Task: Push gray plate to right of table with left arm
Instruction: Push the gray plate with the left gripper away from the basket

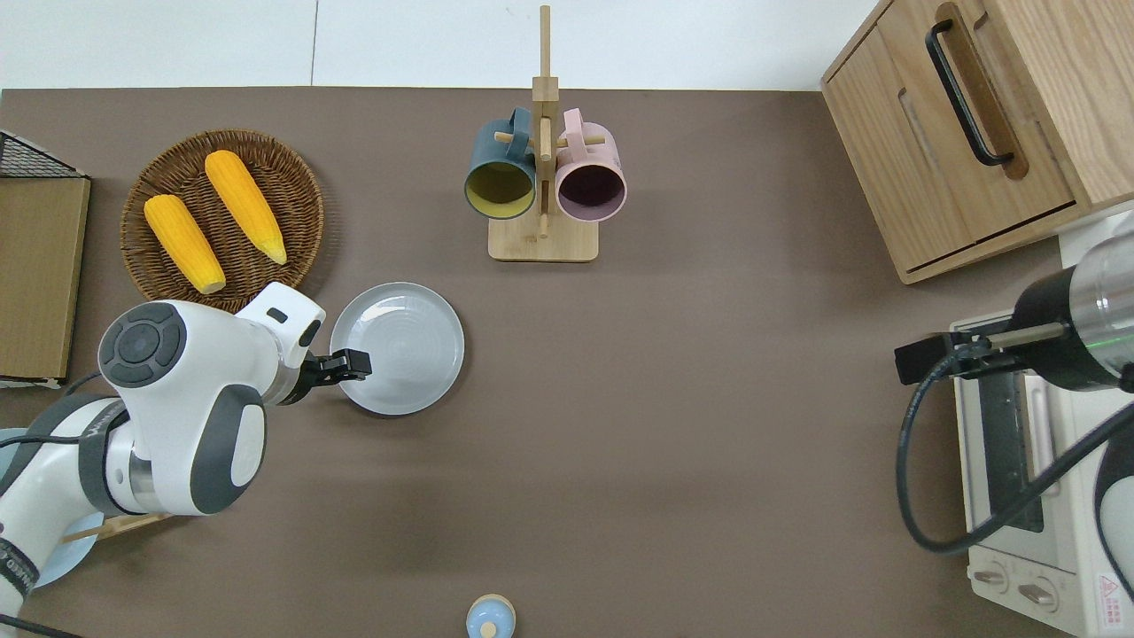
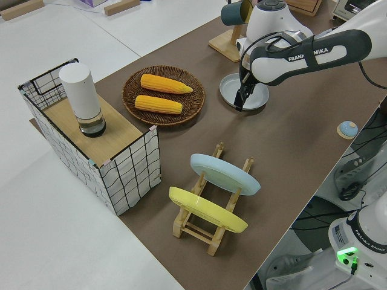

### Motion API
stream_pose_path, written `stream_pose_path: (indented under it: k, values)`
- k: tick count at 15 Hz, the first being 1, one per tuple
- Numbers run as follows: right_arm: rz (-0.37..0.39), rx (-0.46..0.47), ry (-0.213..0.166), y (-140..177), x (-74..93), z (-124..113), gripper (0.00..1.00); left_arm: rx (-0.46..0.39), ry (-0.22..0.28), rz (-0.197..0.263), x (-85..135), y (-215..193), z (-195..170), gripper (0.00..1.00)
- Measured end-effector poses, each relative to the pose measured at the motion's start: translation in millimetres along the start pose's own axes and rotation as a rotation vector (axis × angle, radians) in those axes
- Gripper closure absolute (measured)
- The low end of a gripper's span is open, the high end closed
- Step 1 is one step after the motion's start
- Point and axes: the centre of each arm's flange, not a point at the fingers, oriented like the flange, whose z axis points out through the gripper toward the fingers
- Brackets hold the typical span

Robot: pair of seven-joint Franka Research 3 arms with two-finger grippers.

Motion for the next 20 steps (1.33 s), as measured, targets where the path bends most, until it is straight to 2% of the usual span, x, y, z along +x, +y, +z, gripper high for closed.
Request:
stream_pose_path:
  k: [9, 16, 17, 18, 20]
  values:
    - [0.0, 0.0, 0.0, 0.0, 0.0, 0.0, 0.01, -0.012, 0.017, -0.045, -3.5, 24.0, 40.9, 0.02]
    - [0.0, 0.0, 0.0, 0.0, 0.0, 0.0, 0.01, -0.014, 0.021, -0.048, -2.6, 24.0, 43.7, 0.11]
    - [0.0, 0.0, 0.0, 0.0, 0.0, 0.0, 0.01, -0.014, 0.021, -0.049, -2.5, 23.8, 43.7, 0.24]
    - [0.0, 0.0, 0.0, 0.0, 0.0, 0.0, 0.01, -0.013, 0.023, -0.048, -2.2, 23.3, 42.9, 0.42]
    - [0.0, 0.0, 0.0, 0.0, 0.0, 0.0, 0.01, -0.014, 0.031, -0.052, -1.1, 21.5, 38.9, 0.72]
